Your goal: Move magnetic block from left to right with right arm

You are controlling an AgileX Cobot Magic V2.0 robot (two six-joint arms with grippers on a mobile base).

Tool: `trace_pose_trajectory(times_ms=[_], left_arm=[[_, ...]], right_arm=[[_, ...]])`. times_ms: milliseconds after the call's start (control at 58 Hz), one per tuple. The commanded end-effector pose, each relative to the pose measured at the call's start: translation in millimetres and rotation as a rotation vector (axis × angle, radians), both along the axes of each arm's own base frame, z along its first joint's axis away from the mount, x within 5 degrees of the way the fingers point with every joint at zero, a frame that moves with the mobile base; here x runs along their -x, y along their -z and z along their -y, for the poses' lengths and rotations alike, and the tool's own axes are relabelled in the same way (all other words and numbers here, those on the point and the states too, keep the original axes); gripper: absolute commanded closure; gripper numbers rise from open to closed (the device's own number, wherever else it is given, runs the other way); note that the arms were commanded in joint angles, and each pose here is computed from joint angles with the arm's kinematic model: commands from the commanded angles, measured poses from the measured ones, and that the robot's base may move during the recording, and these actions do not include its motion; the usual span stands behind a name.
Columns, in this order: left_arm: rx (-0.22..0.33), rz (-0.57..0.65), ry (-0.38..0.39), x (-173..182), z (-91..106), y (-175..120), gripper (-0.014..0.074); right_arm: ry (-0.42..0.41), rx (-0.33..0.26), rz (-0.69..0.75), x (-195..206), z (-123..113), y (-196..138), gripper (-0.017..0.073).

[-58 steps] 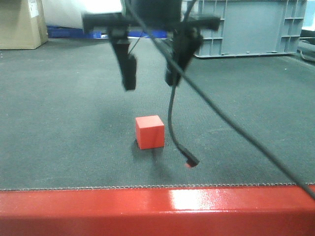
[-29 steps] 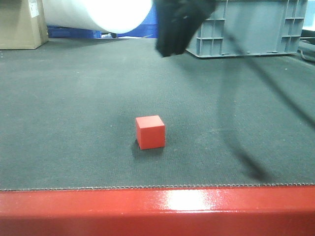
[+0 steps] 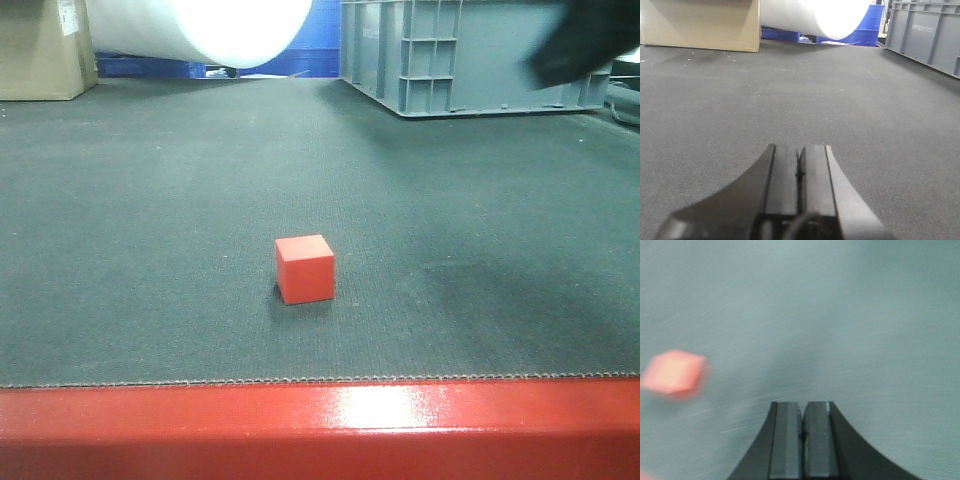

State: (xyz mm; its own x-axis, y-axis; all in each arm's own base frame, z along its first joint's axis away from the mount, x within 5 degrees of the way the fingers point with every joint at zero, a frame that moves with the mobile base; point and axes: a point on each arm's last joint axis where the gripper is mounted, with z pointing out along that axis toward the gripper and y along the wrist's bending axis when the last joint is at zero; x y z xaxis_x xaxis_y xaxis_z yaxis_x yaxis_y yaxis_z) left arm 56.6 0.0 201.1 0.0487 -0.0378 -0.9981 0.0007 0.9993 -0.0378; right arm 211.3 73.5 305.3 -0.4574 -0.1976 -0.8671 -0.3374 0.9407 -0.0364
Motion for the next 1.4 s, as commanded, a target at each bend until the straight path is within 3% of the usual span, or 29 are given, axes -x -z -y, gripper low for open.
trace_pose_trajectory(times_ms=[0, 207, 327, 724, 1223, 1378], left_arm=[[0.005, 0.080, 0.001, 1, 0.0, -5, 0.0711], [0.005, 0.080, 0.001, 1, 0.0, -5, 0.0711], [0.005, 0.080, 0.001, 1, 0.0, -5, 0.0711], [0.005, 0.080, 0.001, 1, 0.0, -5, 0.0711], [0.005, 0.080, 0.001, 1, 0.0, -5, 0.0711], [0.005, 0.080, 0.001, 1, 0.0, -5, 0.0711]], right_arm=[[0.062, -0.051, 0.250, 12, 22, -15, 0.0505], [0.264, -0.121, 0.511, 52, 63, 1, 0.0505], [0.311, -0.122, 0.581, 77, 71, 10, 0.0505], [0.293, -0.156, 0.728, 145, 72, 13, 0.0505], [0.294, -0.159, 0.741, 146, 73, 16, 0.0505], [0.308, -0.218, 0.713, 146, 73, 33, 0.0505]])
